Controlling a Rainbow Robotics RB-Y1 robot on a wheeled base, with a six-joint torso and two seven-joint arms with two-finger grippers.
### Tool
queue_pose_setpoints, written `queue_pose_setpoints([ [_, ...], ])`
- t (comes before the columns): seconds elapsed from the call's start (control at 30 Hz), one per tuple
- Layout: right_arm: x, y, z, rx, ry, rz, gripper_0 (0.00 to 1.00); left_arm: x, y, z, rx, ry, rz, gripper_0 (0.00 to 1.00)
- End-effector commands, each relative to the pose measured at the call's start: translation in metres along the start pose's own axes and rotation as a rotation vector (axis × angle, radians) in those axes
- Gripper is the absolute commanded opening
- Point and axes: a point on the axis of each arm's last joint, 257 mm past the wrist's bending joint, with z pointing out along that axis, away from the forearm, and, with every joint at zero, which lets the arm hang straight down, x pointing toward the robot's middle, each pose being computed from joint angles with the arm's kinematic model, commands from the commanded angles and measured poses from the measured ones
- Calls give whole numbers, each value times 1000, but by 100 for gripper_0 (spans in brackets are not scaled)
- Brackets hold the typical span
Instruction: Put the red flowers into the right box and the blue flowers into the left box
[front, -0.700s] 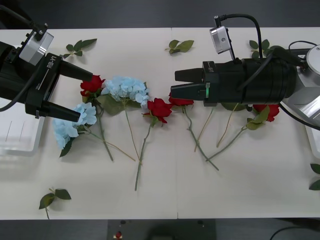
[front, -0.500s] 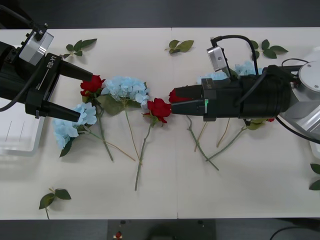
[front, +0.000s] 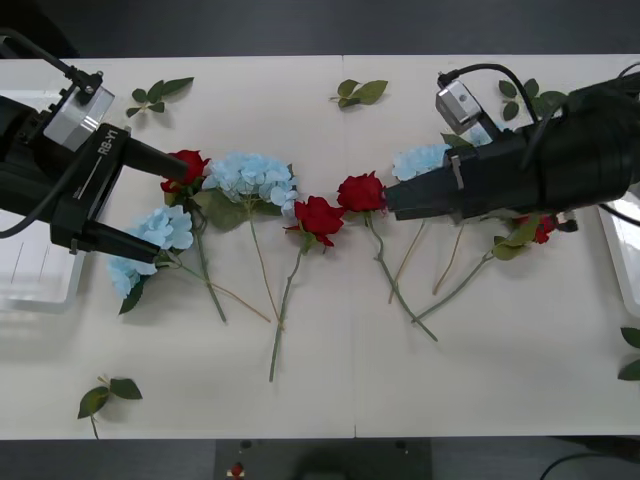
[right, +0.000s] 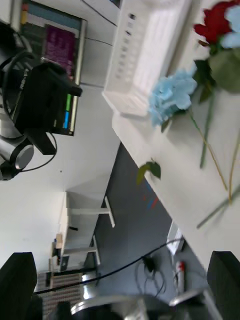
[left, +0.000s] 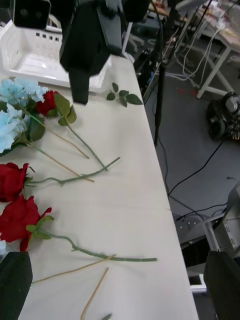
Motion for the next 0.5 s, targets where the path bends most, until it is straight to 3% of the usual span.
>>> queue_pose_setpoints([
  [0.03,-11,20,-31,136,25,118,100,1,4,5,-37,59,-5,100],
  [0.23,16,-1,-61,445,75,311,100,14,11,18,-125,178,-201,100],
  [0.5,26,-48,-97,732,-38,598,100,32,6,53,-251,270,-503,100],
])
